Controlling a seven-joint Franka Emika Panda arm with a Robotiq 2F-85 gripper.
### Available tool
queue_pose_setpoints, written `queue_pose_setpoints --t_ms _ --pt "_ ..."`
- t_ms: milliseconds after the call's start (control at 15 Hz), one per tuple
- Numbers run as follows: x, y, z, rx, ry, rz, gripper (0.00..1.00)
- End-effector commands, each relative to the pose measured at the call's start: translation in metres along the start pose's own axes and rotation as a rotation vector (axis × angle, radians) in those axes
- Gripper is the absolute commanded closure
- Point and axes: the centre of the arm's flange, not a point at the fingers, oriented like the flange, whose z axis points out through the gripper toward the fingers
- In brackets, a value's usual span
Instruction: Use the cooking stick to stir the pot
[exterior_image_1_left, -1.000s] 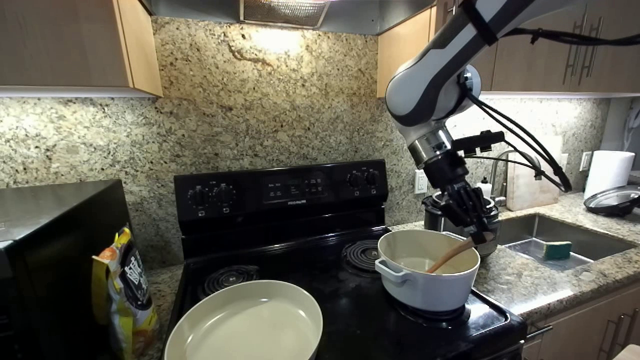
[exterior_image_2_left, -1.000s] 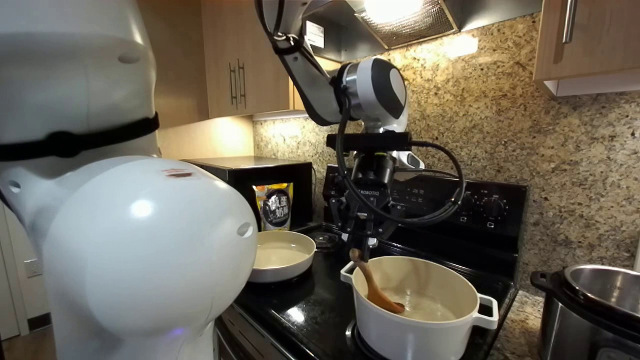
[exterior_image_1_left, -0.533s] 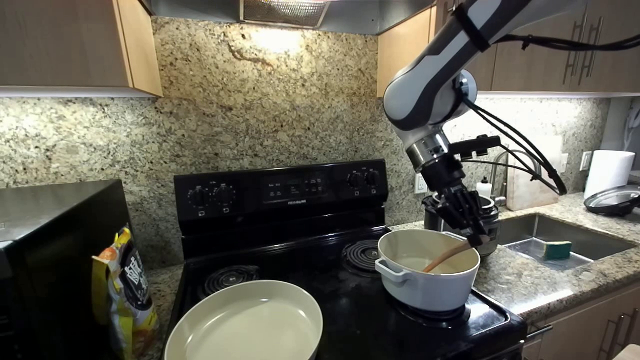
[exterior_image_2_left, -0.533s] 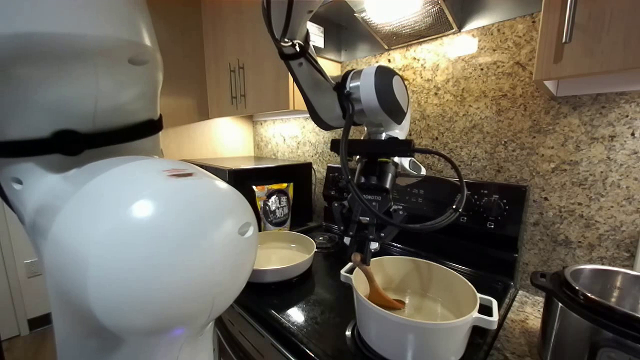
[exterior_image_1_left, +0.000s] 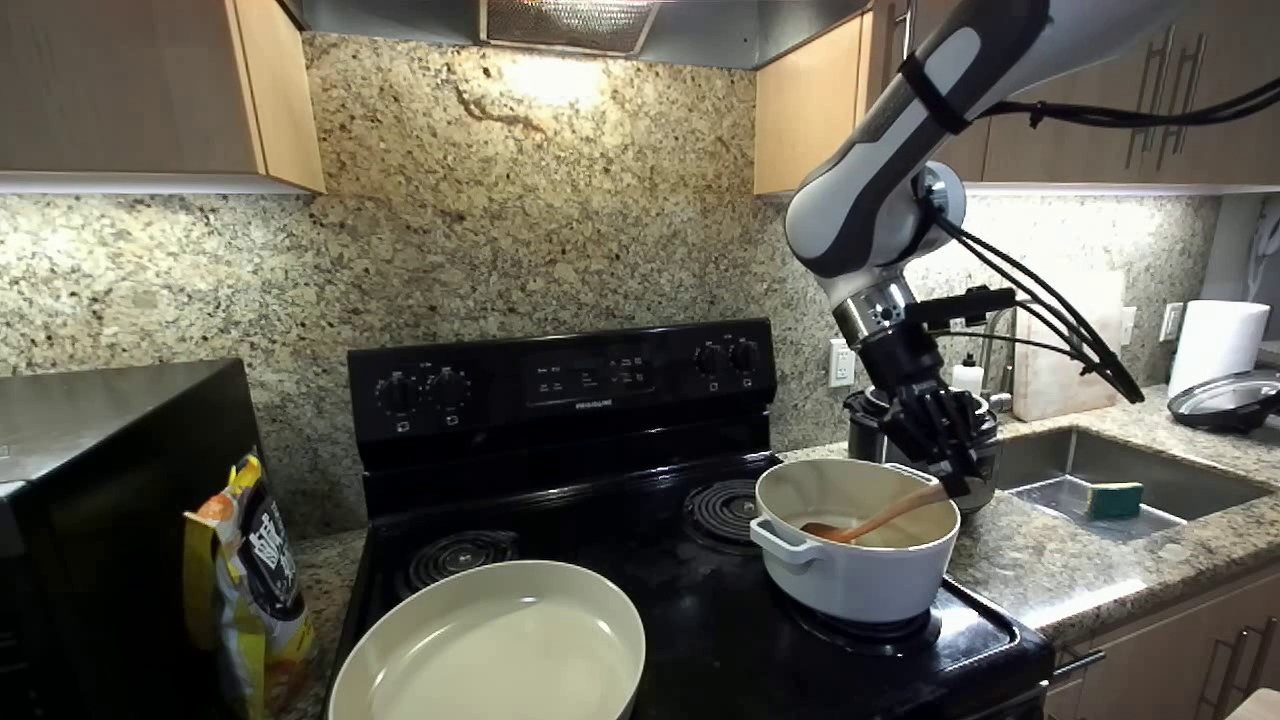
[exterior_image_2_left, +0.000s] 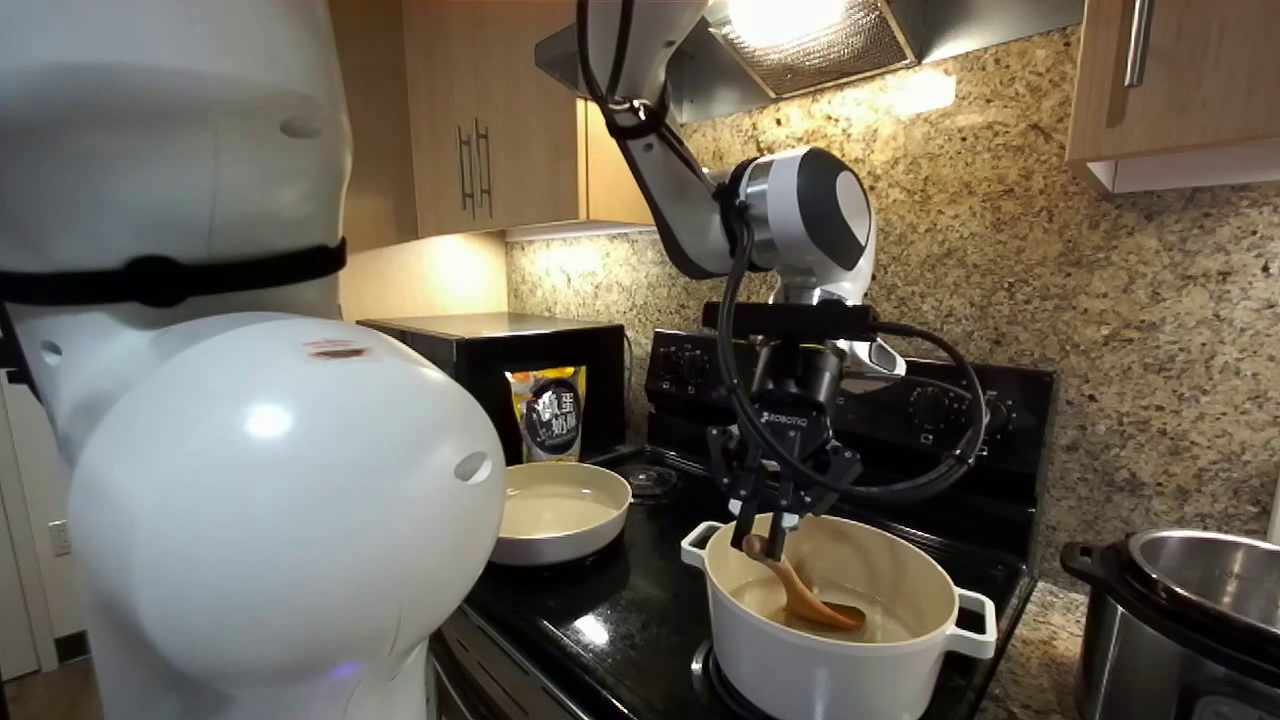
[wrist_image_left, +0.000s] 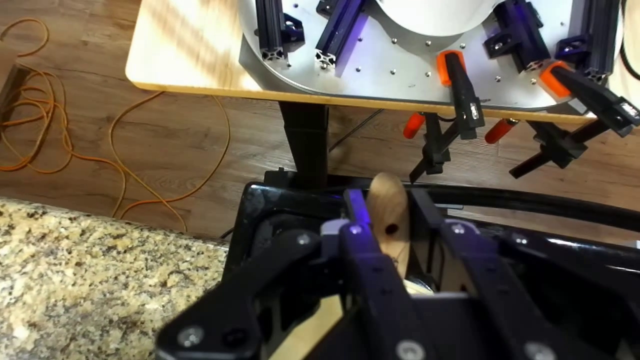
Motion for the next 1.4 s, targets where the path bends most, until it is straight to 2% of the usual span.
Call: queue_pose_setpoints --t_ms 0,267,467,667,800,867,1067,1333 --pt "-0.010 0.017 -0.006 0.028 0.010 0.040 0.94" --pt "-0.027 0.013 -0.002 0.019 -0.067 -0.099 0.94" --pt "-0.035 -0.006 0.000 -0.004 -0.118 -0.240 0.94" --pt "-0.036 -0.024 -0.002 -0.026 -0.144 -0.327 0.94" --pt "-0.030 -0.030 -0.004 -0.030 -0.128 -0.311 0.94" --pt "-0.021 -0.029 -0.006 -0.012 -0.112 -0.269 0.94" --pt "-0.007 -0.027 -0.008 -0.026 -0.070 -0.183 0.94" --pt "0.016 -0.020 -0.012 -0.026 0.034 -0.074 0.94"
